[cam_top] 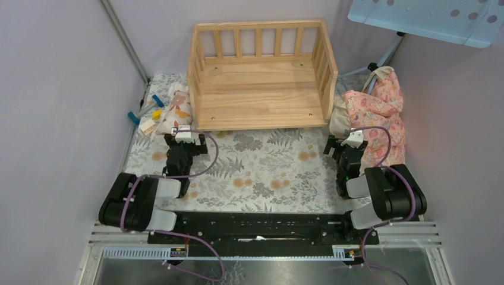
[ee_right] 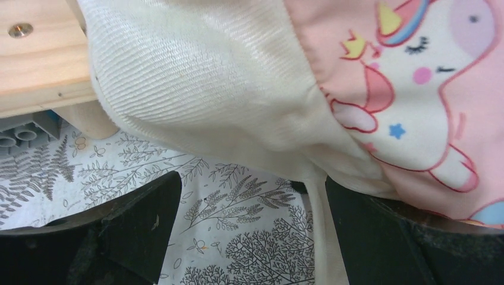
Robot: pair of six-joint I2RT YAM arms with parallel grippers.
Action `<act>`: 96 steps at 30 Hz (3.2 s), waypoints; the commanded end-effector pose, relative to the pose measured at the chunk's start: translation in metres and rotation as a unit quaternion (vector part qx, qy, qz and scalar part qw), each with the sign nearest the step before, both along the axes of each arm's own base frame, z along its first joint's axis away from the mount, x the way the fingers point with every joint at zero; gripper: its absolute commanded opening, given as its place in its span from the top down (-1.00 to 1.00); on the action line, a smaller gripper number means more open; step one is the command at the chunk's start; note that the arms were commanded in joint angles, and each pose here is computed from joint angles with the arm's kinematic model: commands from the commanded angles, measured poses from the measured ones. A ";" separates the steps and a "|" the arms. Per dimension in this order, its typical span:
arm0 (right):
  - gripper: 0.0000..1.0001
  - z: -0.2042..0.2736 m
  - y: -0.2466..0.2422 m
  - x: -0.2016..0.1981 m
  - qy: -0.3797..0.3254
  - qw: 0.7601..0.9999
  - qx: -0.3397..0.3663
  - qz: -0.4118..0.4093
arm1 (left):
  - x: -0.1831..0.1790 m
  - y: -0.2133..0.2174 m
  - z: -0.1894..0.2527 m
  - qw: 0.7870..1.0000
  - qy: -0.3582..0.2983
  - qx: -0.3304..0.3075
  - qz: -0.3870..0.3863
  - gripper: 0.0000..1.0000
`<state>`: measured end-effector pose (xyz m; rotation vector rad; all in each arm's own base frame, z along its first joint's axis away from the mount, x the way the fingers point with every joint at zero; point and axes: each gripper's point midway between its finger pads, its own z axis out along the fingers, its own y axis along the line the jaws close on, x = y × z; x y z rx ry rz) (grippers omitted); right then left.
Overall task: Set up the pet bed
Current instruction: Pick up the mattress at the center of the board.
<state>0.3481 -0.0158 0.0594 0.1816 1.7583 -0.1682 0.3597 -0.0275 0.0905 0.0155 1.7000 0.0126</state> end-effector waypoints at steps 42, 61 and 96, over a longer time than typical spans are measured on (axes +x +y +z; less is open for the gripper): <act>-0.97 0.172 -0.042 -0.007 0.136 0.934 0.288 -0.160 | -0.072 -0.079 0.150 0.984 0.141 -0.093 -0.051 -0.98; -0.97 0.176 -0.091 0.041 0.103 0.866 0.467 -0.145 | -0.074 -0.074 0.140 0.984 0.142 -0.104 -0.037 -0.98; 1.00 0.306 -0.104 -0.021 -0.039 0.919 0.350 -0.175 | -0.073 -0.065 0.140 0.981 0.139 -0.129 -0.031 -0.98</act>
